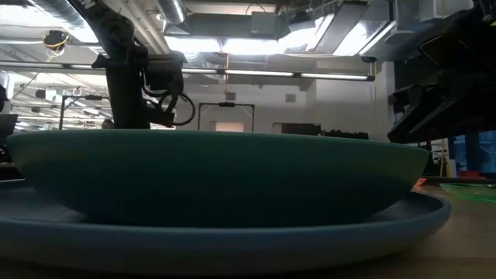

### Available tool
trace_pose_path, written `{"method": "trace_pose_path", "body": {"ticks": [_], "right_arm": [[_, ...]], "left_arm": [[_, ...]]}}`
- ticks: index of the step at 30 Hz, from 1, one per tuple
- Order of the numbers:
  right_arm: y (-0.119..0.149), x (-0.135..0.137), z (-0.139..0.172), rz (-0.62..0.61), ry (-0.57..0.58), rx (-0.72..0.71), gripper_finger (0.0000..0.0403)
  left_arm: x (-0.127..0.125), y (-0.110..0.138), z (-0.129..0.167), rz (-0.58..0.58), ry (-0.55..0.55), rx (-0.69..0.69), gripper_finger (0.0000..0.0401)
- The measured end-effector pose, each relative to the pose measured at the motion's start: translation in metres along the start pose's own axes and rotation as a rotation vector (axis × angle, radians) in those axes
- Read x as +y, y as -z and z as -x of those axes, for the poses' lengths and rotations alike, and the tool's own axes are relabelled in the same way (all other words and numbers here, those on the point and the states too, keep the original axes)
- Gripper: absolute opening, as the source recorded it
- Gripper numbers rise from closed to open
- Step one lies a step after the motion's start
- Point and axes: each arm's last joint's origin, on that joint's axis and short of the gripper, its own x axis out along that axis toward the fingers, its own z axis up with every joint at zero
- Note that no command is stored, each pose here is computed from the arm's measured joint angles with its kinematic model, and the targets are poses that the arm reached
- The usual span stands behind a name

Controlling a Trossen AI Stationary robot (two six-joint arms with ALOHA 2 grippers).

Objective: Stack plastic plates
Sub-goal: Stack the left orange plate on the light pink plate

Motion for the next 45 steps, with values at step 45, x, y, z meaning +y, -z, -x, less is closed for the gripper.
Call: {"method": "trace_pose_path", "body": {"ticks": [45], "right_arm": [[0.000,0.000,0.000,-0.002,0.016,-0.007,0.0144]], "left_arm": [[-0.009,0.004,0.012,-0.091,0.032,-0.184,0.0002]]}}
